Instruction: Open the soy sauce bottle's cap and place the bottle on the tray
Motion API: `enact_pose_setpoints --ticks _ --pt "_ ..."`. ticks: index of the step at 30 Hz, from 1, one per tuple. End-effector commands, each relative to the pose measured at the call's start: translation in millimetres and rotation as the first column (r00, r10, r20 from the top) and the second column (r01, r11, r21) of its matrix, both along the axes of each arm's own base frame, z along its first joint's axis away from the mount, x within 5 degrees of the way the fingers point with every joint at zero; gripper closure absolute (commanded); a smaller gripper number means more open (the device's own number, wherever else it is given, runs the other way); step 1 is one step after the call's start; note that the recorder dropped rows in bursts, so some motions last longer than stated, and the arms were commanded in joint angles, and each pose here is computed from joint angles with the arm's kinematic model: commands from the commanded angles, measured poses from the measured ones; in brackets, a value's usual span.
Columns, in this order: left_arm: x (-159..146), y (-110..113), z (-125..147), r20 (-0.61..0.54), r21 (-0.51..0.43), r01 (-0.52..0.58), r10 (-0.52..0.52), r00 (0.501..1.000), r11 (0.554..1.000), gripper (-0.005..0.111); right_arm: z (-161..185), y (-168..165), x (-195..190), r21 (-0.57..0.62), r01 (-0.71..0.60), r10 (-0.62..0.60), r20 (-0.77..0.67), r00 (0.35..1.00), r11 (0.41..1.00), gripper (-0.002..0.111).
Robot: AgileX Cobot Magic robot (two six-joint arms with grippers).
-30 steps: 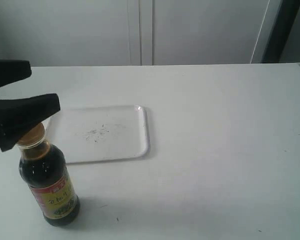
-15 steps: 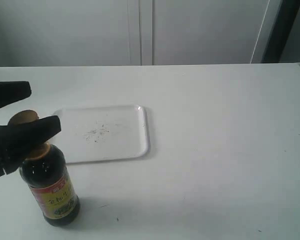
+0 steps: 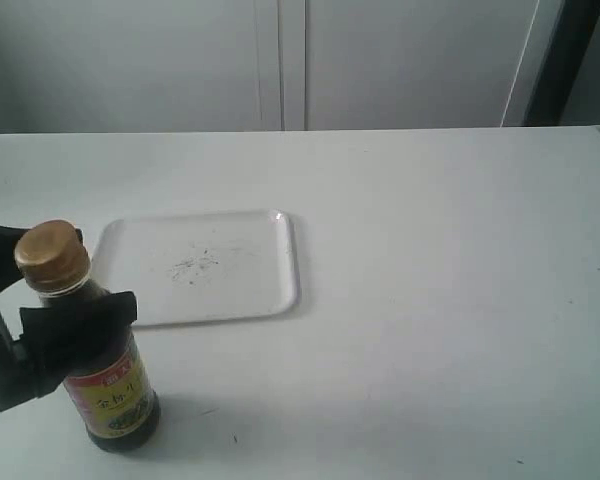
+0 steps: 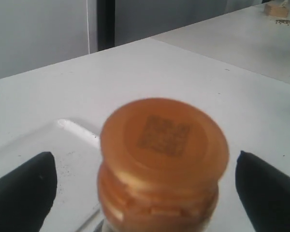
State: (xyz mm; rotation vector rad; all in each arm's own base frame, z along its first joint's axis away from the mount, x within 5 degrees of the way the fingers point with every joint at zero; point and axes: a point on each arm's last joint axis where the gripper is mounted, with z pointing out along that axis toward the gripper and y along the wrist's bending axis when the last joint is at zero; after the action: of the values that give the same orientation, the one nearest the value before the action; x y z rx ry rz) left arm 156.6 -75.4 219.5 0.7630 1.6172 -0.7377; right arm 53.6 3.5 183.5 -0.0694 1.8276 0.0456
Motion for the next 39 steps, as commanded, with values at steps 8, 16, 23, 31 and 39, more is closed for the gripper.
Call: enact_pose_setpoints --ticks 8,16,23,31,39 --pt "-1.4 0.6 -23.6 -0.02 0.03 -0.001 0.002 1.0 1.0 0.004 -1.3 -0.1 -0.2 -0.002 -0.001 0.001 0.002 1.0 1.0 0.108" --pt "3.1 0.8 -32.0 -0.053 0.042 -0.003 0.005 0.999 0.999 0.004 -1.1 -0.1 -0.1 0.015 0.004 -0.004 0.002 1.0 1.0 0.108" --pt "6.4 0.9 -40.3 -0.076 0.061 0.003 0.001 0.997 0.998 0.004 -1.1 -0.1 -0.1 0.015 0.004 -0.004 0.002 1.0 1.0 0.108" --pt "9.6 -0.5 -49.6 -0.098 0.081 0.015 -0.007 0.995 0.997 0.004 -1.1 -0.1 -0.1 0.015 0.004 -0.004 0.002 1.0 1.0 0.108" --pt "9.4 -14.9 -55.9 -0.075 0.098 0.058 -0.051 0.996 0.993 0.004 -1.1 -0.1 -0.1 0.015 0.004 -0.004 0.002 1.0 1.0 0.108"
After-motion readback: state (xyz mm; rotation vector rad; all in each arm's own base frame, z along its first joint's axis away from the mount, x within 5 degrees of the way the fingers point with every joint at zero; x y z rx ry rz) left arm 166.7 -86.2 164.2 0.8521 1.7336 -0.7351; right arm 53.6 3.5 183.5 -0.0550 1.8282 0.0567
